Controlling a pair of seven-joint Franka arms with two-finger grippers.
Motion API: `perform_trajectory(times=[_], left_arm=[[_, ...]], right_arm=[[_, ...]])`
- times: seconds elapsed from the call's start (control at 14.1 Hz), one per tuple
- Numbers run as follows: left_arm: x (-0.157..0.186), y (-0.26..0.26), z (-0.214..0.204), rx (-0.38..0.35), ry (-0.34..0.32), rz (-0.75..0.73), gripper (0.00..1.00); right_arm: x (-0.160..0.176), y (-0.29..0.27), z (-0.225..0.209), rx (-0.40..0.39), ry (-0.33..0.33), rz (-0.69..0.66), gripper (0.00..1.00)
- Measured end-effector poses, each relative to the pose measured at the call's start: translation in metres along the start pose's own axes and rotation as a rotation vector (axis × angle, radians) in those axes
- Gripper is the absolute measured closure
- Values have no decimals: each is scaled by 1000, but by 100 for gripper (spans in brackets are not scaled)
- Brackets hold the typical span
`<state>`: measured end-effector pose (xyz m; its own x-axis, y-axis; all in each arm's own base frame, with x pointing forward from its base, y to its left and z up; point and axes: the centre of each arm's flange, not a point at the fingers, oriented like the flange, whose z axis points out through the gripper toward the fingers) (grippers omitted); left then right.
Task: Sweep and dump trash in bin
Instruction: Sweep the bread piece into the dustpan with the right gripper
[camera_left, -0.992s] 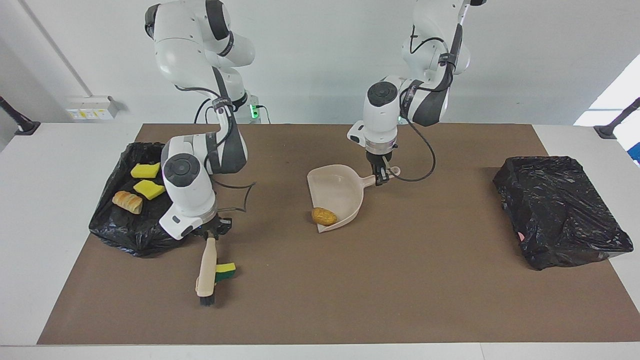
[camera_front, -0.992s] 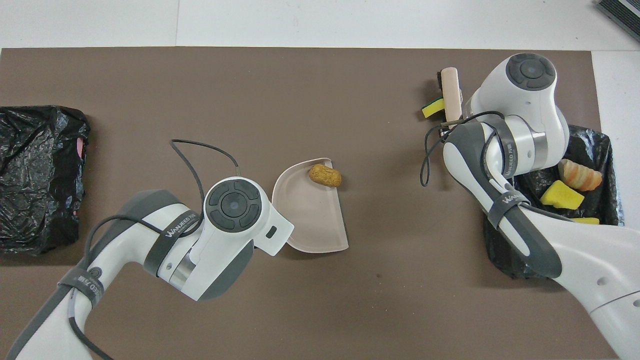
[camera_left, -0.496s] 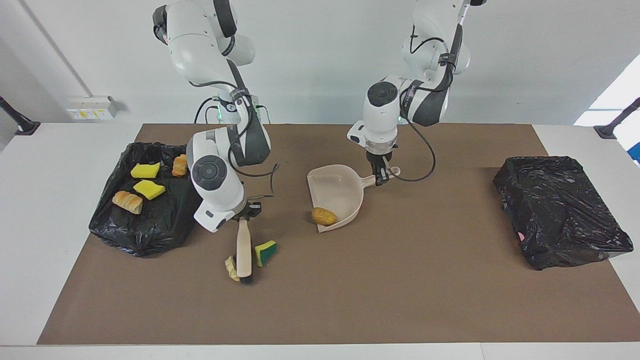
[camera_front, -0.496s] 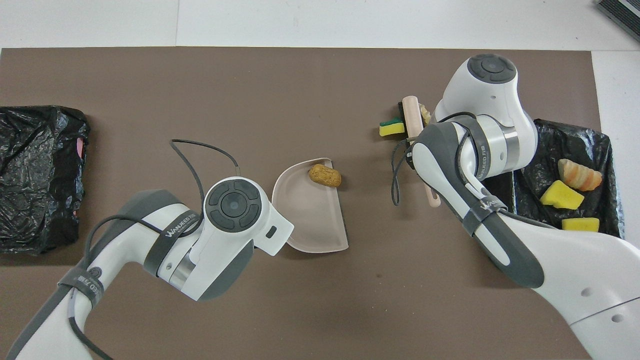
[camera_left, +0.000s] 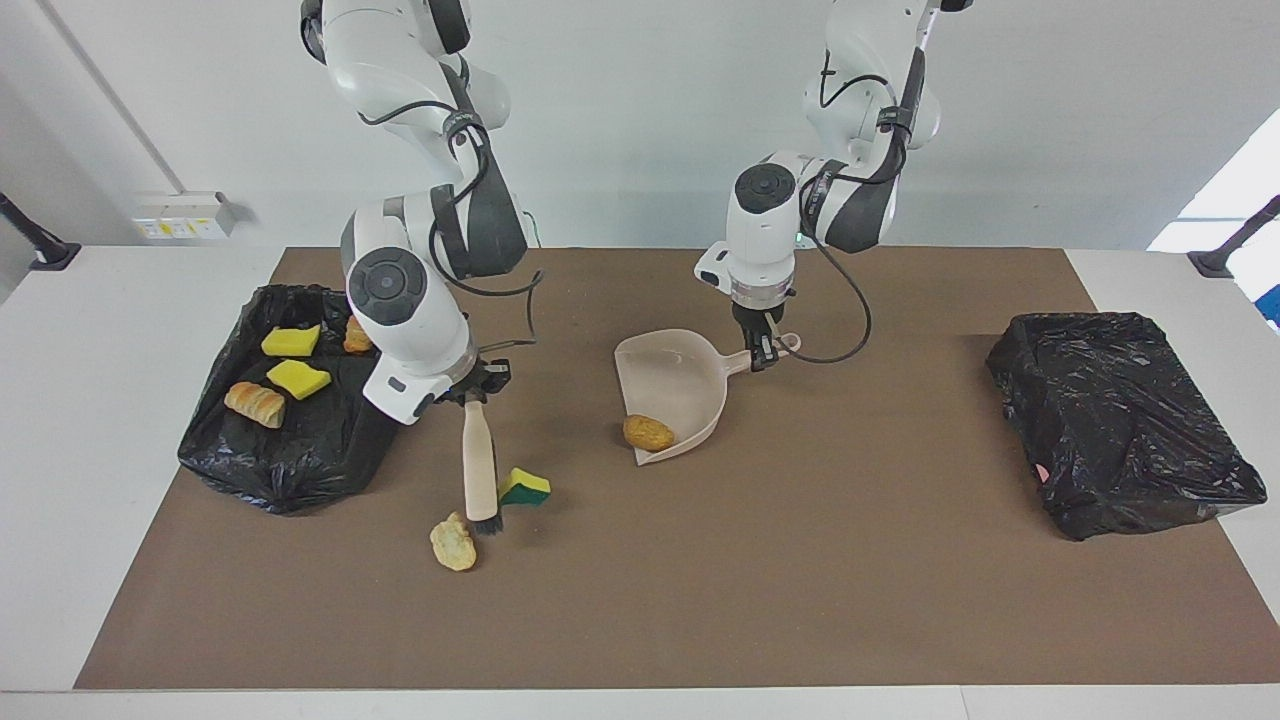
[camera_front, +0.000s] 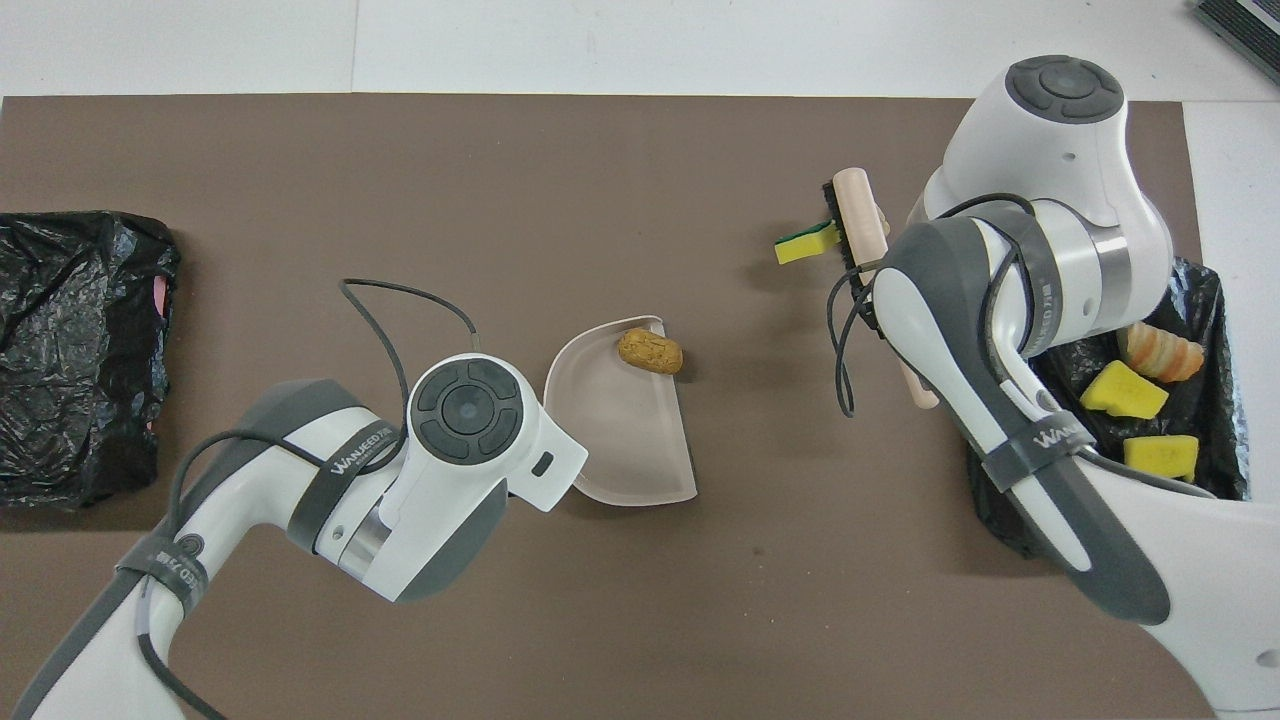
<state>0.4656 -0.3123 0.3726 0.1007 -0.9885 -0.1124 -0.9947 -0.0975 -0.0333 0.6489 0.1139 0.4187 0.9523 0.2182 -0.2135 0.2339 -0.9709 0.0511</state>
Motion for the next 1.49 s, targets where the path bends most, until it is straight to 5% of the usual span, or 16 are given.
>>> perform_trajectory(times=[0.35, 0.78, 1.49], left_arm=[[0, 0, 0, 0, 0, 0, 67], [0, 0, 0, 0, 0, -4, 67], [0, 0, 0, -1, 0, -6, 67]], right_arm=[[17, 43, 22, -134, 43, -71, 74], [39, 73, 71, -118, 60, -113, 74], [37, -13, 96, -75, 7, -295, 74]])
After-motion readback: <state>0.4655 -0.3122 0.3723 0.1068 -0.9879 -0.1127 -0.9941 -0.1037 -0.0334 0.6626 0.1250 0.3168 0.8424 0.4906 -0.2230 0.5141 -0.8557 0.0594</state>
